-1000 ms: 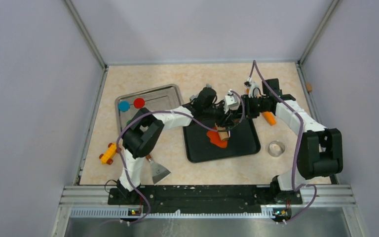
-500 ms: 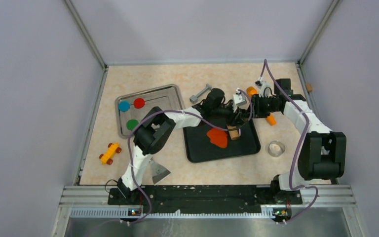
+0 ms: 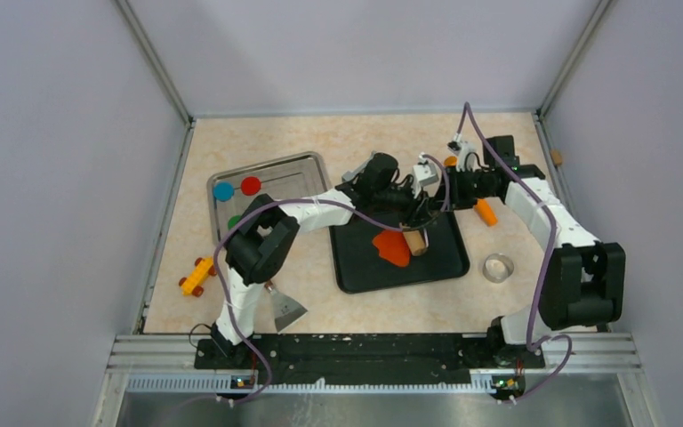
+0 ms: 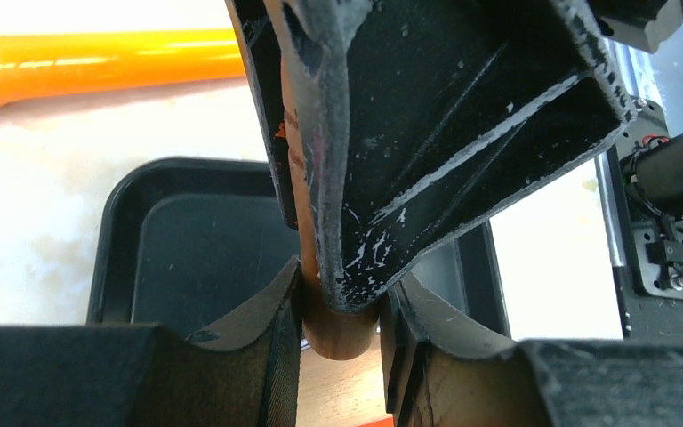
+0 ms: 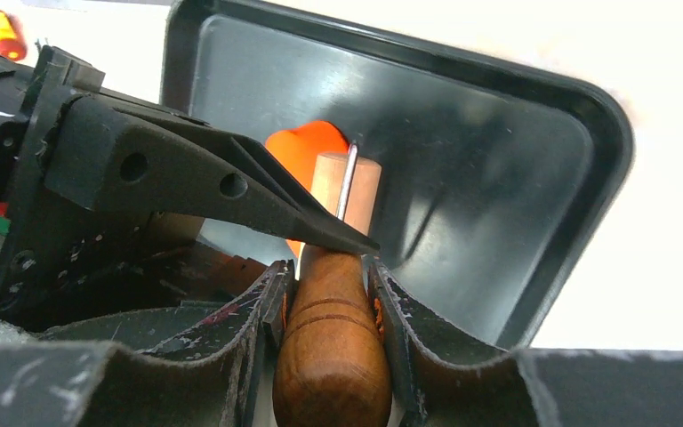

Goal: Roll out the dumpling wrappers from the dough

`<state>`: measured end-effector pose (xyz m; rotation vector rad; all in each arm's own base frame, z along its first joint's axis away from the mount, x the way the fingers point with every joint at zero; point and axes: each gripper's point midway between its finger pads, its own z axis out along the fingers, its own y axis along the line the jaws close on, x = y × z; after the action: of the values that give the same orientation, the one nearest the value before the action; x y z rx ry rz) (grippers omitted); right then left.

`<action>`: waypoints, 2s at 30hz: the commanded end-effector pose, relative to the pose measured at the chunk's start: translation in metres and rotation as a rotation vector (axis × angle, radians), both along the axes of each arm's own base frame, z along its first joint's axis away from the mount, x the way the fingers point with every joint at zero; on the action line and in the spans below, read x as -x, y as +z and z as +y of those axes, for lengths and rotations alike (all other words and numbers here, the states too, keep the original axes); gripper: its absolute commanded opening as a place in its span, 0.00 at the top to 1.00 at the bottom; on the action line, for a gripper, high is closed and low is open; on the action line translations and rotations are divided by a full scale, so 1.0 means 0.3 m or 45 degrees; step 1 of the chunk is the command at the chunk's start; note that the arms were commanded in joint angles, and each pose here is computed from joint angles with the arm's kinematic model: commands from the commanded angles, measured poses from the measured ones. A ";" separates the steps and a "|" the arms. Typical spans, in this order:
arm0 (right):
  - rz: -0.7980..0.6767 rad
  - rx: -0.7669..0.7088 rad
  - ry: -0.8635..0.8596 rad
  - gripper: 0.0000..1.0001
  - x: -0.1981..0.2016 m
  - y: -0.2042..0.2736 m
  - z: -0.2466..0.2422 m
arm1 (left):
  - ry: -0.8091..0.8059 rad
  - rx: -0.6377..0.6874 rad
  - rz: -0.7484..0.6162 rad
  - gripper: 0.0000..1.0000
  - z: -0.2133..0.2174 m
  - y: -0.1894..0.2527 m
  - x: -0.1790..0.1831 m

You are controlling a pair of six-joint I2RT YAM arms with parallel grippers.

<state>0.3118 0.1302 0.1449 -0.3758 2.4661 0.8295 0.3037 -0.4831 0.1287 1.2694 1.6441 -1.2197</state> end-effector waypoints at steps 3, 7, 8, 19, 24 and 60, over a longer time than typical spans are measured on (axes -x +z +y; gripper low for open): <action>-0.059 -0.154 0.054 1.00 -0.065 0.061 0.131 | 0.176 -0.051 -0.075 1.00 0.136 0.022 -0.102; -0.036 -0.154 0.056 1.00 -0.074 0.010 0.163 | 0.219 -0.112 -0.079 1.00 0.210 -0.047 -0.121; -0.014 -0.147 0.050 1.00 -0.071 -0.012 0.168 | 0.219 -0.128 -0.070 1.00 0.225 -0.070 -0.118; 0.142 -0.033 0.121 1.00 0.045 -0.235 0.171 | 0.187 -0.304 0.002 1.00 0.348 -0.251 -0.020; 0.157 -0.050 0.133 1.00 0.057 -0.251 0.191 | 0.172 -0.350 0.000 1.00 0.401 -0.267 0.027; -0.038 -0.055 0.411 1.00 0.126 -0.249 0.133 | 0.182 -0.281 -0.037 1.00 0.254 -0.234 0.128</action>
<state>0.2844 0.1700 0.1121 -0.6731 2.3270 1.0821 0.2769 -0.4377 0.0979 1.2397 1.7165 -1.0129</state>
